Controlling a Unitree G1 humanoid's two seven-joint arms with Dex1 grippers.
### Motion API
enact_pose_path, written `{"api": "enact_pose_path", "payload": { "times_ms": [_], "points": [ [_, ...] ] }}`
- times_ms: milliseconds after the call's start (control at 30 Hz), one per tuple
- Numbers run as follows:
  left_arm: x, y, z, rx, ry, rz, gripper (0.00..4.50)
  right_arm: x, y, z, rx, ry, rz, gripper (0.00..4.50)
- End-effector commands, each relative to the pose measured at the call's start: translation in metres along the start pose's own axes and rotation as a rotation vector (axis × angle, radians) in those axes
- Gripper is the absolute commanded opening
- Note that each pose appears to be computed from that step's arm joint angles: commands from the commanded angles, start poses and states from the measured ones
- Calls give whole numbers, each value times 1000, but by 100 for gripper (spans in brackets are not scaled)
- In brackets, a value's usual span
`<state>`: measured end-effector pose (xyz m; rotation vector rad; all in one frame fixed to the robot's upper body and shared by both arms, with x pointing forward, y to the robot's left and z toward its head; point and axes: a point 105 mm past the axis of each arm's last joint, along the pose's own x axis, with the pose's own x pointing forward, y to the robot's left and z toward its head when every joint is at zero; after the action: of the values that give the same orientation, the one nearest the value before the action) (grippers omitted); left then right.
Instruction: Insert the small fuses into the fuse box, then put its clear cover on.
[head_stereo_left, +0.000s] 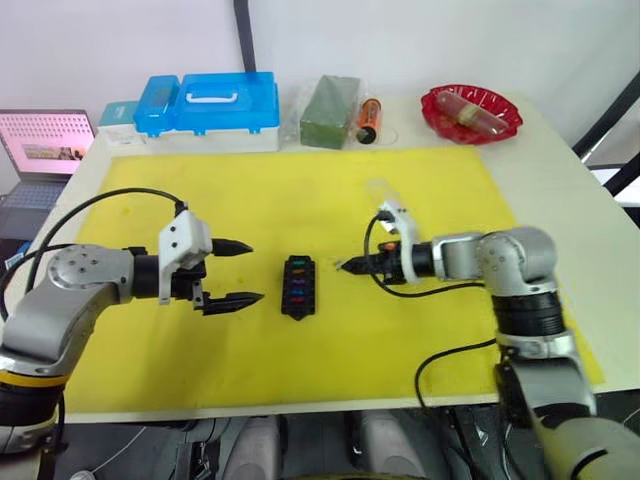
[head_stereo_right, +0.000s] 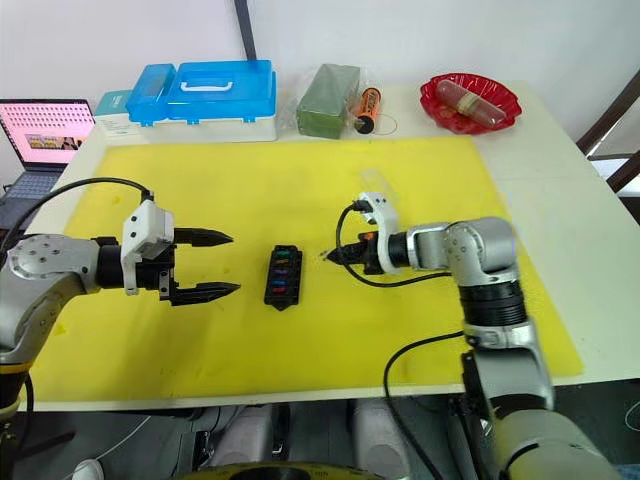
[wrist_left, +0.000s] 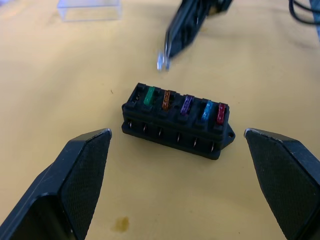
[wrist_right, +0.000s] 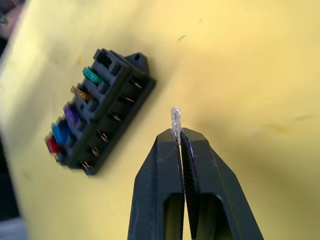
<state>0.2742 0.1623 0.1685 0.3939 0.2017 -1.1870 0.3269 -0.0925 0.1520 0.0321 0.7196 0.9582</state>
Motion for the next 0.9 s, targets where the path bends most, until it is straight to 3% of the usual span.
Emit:
{"api": "enact_pose_path", "payload": {
  "times_ms": [33, 133, 333, 467, 633, 900],
  "points": [
    [0, 4, 2, 40, -6, -1, 450, -5, 25, 20, -254, 38, 51, 3],
    [1, 6, -2, 38, -2, -2, 450, -1, 33, 33, -452, 100, 34, 3],
    [4, 8, -8, 34, 2, -4, 450, 18, 44, 67, -615, 140, 15, 3],
    [4, 10, -8, 38, 1, 1, 450, 31, 55, 77, -778, 277, 32, 3],
    [3, 9, -10, 37, 3, 8, 450, 36, 70, 79, -797, 369, 114, 3],
    [6, 5, -12, 27, -8, 19, 450, 51, 65, 80, -773, 451, 62, 3]
  ]
}}
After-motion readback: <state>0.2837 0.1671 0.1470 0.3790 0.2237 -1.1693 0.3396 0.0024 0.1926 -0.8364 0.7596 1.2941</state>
